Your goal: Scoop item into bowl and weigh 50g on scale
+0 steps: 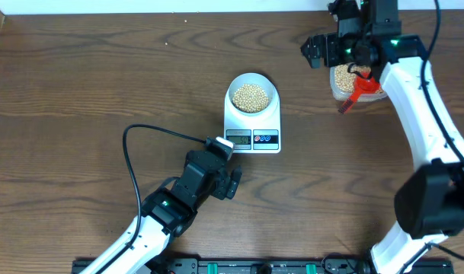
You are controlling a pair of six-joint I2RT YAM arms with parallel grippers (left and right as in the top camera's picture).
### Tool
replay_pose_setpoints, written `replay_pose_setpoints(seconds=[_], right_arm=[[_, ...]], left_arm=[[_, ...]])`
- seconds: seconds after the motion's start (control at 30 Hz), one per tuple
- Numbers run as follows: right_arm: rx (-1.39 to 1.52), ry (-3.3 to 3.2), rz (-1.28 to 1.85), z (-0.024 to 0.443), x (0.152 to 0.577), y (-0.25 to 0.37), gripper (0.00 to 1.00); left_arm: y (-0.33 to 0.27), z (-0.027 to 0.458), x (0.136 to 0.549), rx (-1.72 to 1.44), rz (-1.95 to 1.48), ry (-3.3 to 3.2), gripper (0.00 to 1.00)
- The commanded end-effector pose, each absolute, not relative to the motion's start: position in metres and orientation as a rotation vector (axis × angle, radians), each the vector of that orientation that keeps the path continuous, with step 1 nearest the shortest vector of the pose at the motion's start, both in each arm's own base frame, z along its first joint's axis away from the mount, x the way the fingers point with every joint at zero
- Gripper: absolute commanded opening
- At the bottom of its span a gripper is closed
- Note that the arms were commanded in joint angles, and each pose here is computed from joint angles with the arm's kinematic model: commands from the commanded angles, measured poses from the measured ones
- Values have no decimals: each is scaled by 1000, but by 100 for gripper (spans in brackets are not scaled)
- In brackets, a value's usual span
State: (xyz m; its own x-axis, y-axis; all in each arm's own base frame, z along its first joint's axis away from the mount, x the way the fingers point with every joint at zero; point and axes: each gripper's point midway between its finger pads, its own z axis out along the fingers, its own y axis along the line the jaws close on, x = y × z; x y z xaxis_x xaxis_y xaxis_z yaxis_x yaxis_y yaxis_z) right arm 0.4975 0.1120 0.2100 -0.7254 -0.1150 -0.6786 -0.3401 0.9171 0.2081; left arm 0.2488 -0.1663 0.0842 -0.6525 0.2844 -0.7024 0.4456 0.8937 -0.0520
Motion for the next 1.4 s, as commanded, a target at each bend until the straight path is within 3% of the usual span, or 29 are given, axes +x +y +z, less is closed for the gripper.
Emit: replay_pose_setpoints(seconds=[0.0,0.6,1.37], right_arm=[[-398,2274,378,248,492,114,99],[-386,2007,307,287,462,105,99],[-357,1531,222,291,352,80,99]], left_arm=[[-167,95,255,522,-266,2288,88],[-167,95,255,522,-266,2288,88],[-167,95,255,522,-266,2288,88]])
